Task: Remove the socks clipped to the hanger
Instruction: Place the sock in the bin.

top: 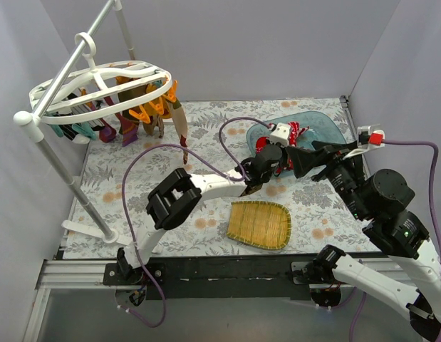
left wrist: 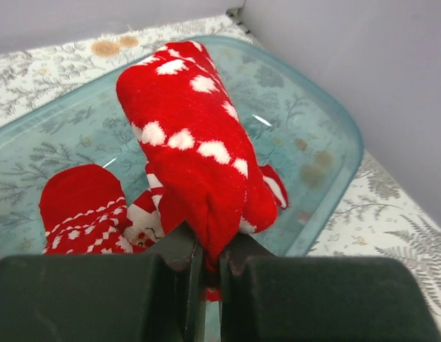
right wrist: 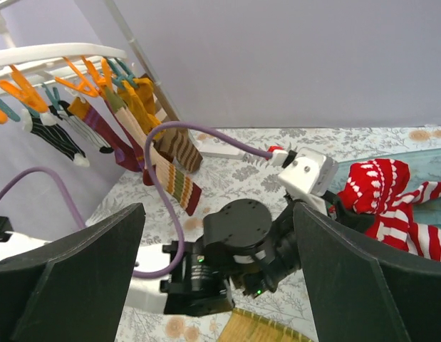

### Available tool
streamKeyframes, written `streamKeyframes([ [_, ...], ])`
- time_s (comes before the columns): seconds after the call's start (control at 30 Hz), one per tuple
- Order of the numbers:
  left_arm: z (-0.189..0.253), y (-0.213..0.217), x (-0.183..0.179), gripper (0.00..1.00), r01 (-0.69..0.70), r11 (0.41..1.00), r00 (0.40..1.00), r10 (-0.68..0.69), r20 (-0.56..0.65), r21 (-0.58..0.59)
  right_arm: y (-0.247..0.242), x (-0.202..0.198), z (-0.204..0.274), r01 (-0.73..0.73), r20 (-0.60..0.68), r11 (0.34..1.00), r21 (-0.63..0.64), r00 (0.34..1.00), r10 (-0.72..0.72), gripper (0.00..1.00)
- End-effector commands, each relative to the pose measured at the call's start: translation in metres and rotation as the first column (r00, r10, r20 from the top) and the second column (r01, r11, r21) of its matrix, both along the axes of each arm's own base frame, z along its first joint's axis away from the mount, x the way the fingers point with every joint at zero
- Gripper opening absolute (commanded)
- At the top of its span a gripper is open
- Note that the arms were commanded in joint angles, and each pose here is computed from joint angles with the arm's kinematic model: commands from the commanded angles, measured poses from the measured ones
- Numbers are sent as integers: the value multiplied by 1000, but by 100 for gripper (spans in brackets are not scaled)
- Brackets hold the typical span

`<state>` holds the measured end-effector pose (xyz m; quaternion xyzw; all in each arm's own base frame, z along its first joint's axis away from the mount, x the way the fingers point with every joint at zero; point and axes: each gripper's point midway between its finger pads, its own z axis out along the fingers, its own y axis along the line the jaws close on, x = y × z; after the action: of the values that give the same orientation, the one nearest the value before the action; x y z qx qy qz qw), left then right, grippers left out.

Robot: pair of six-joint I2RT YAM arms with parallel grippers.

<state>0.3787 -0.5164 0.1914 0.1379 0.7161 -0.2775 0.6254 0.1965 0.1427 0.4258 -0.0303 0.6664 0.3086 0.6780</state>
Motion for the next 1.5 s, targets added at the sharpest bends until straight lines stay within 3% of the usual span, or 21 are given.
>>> streamKeyframes([
  [0.0,-8,-9,25,0,-1,1000,999,1,-39,-7,-11,-2,1,36,-14,999,4,999,-36,92],
  [0.1,-42,-10,28,11,5,999,996,-1,-89,44,-14,-3,-3,43,-20,999,0,999,-43,92],
  [0.13,-48,-10,28,23,11,998,995,-6,-101,55,-14,-2,-4,45,-22,999,-2,999,-45,92],
  [0.2,-56,-9,28,34,14,998,993,-7,-116,67,-12,-2,-5,39,-25,999,-5,999,-39,92],
  [0.23,-57,-9,27,45,19,997,992,-10,-123,70,-11,-3,-5,33,-26,999,-9,999,-33,92],
  [0.33,-46,-5,27,64,20,998,994,-14,-110,57,-7,-2,-7,22,-32,1000,-15,999,-22,92],
  [0.47,-22,-5,24,77,39,998,996,-35,-79,40,-5,-1,-10,15,-38,1000,-16,999,-16,93],
  [0.8,28,6,16,87,56,998,998,-56,-20,0,1,2,-9,6,-41,1000,-13,999,-6,92],
  [1.1,62,30,-8,88,85,996,996,-84,20,-42,12,8,-5,-10,-33,1000,-25,999,9,93],
  [1.33,57,71,-39,87,51,997,997,-53,-46,-54,28,16,-8,-45,-34,998,-40,998,43,93],
  [1.47,30,113,-64,87,8,1000,992,-11,-125,-30,48,24,-17,-88,-51,994,-60,995,85,94],
])
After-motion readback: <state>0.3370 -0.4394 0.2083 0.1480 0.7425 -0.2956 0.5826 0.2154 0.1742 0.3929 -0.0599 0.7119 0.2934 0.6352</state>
